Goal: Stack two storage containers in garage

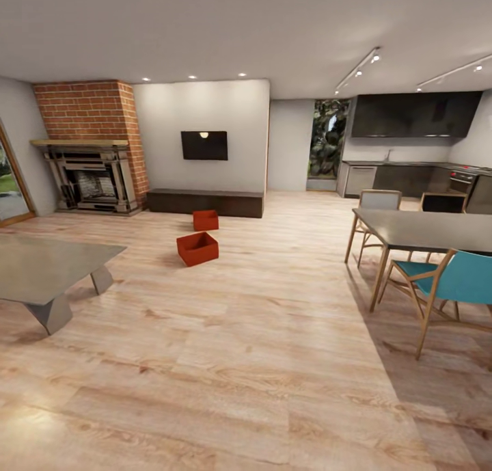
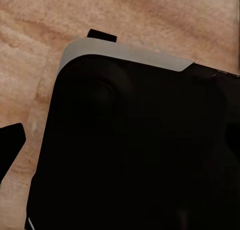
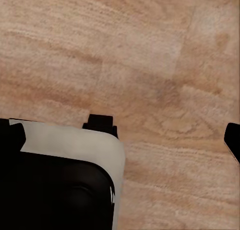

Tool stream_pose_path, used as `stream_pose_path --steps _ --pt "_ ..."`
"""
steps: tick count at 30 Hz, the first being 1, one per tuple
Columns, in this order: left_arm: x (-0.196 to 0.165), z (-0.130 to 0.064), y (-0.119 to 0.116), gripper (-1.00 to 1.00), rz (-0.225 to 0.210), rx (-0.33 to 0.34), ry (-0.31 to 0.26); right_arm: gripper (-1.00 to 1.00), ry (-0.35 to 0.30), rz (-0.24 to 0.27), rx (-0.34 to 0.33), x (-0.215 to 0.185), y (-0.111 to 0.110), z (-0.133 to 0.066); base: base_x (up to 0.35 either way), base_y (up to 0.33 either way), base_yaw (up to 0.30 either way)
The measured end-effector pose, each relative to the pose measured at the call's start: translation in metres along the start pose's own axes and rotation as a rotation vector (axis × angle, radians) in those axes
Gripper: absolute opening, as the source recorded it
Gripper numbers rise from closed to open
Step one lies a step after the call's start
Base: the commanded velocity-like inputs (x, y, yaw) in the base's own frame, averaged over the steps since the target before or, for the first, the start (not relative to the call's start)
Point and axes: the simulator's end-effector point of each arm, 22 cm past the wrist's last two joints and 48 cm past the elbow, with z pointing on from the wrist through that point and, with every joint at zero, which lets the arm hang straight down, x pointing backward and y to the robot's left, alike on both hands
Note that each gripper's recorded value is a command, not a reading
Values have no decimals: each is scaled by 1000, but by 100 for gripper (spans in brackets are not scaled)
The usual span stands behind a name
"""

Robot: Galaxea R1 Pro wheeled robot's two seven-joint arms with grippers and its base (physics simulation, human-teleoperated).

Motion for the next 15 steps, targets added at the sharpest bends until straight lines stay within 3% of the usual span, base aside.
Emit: stream_pose_path --steps 15 --pt "0 0 0 100 0 0 0 100 0 0 0 0 0 0 322 0 0"
